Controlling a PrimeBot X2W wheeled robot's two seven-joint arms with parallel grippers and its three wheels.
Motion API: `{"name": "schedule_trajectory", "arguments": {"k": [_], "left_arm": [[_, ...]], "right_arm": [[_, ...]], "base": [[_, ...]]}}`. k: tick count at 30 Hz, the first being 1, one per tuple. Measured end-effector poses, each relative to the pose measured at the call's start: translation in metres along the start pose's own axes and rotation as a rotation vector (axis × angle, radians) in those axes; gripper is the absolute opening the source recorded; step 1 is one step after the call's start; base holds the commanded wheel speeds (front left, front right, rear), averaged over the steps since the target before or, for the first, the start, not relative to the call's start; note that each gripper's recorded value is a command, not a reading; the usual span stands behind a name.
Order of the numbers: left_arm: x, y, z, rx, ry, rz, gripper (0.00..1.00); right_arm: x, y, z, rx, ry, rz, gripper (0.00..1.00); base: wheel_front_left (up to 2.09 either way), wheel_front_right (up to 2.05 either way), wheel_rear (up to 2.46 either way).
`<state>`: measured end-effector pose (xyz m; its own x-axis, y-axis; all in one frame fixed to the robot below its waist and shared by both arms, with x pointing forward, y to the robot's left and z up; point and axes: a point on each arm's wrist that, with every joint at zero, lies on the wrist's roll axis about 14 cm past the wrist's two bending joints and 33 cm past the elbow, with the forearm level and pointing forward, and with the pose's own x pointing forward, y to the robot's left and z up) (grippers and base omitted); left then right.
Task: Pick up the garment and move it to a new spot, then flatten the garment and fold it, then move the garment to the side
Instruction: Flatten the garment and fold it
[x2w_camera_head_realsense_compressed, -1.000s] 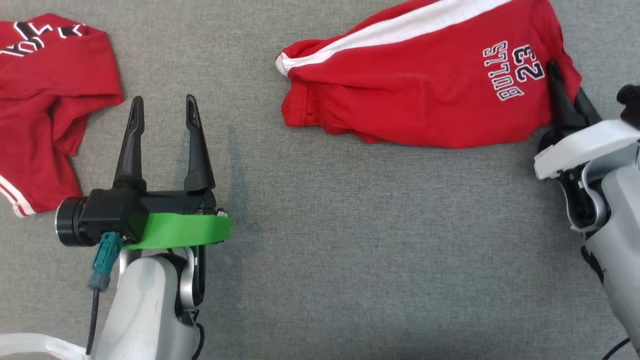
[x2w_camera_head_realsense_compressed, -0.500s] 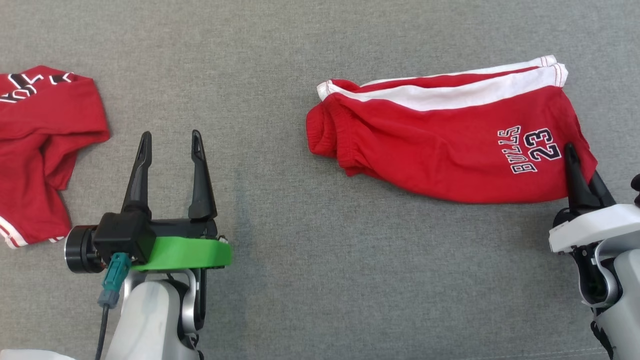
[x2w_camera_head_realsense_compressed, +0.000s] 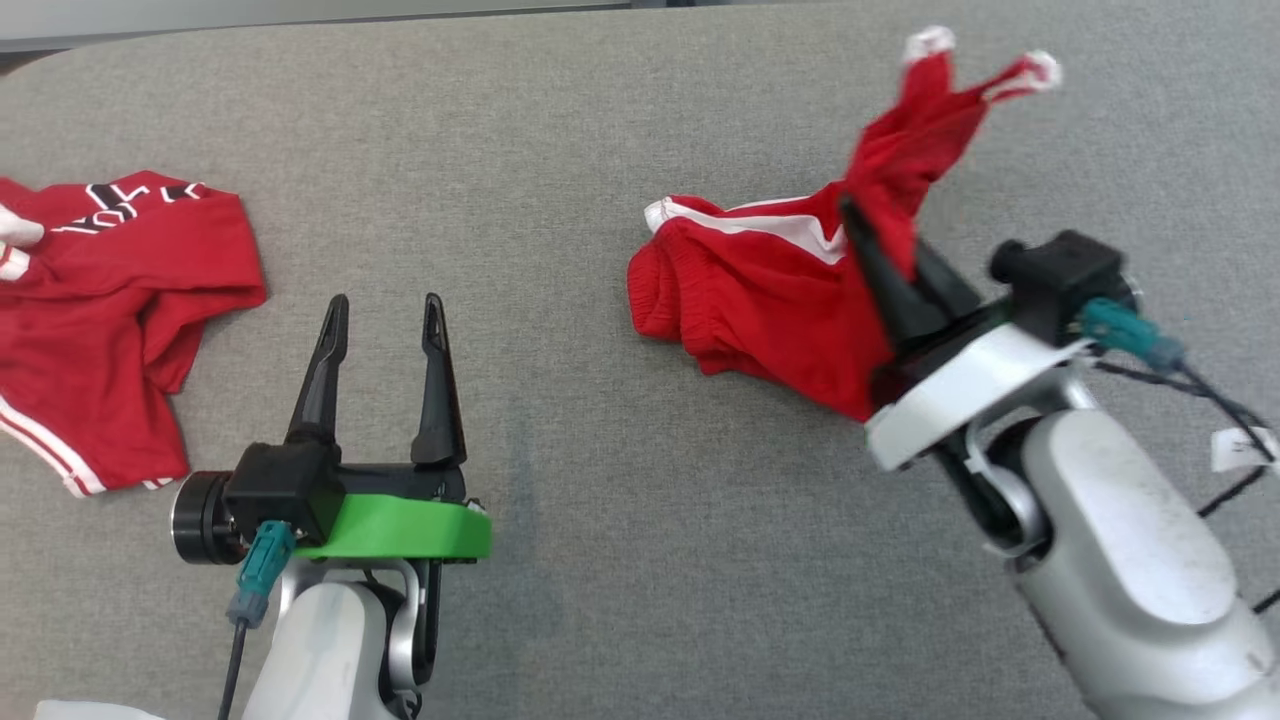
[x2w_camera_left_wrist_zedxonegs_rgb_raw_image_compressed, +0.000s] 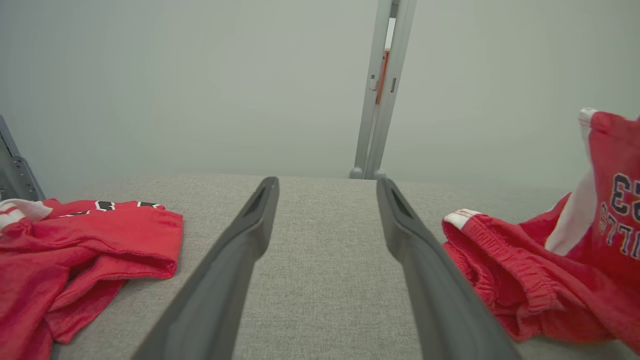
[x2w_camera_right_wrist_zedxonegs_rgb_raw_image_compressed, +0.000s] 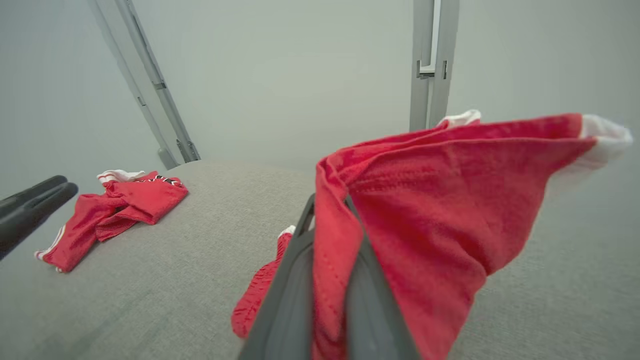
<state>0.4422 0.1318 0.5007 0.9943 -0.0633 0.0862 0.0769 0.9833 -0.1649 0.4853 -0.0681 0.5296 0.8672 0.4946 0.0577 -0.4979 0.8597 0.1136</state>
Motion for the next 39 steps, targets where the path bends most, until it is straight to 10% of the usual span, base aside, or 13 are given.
{"name": "schedule_trajectory", "arguments": {"k": [8,10,18,29,39], "left_arm": [[-0.008,0.009,0.006,-0.003,-0.007,0.030,1.00],[-0.010,0.011,0.005,-0.002,-0.003,0.039,1.00],[-0.013,0.010,-0.001,0.002,0.016,0.041,1.00],[-0.020,0.013,-0.001,0.037,0.021,0.033,1.00],[-0.044,0.012,-0.002,0.061,0.042,0.020,1.00]], "right_arm": [[0.008,0.096,-0.049,0.121,0.150,0.232,0.08],[0.007,0.099,-0.054,0.131,0.152,0.235,1.00],[0.001,0.073,-0.013,0.123,-0.070,0.161,1.00],[-0.083,-0.057,0.012,-0.009,-0.140,-0.263,1.00],[-0.143,-0.064,0.009,-0.007,-0.095,-0.392,1.00]], "base": [[0.00,0.00,0.00],[0.00,0.00,0.00],[0.00,0.00,0.00],[0.00,0.00,0.00],[0.00,0.00,0.00]]}}
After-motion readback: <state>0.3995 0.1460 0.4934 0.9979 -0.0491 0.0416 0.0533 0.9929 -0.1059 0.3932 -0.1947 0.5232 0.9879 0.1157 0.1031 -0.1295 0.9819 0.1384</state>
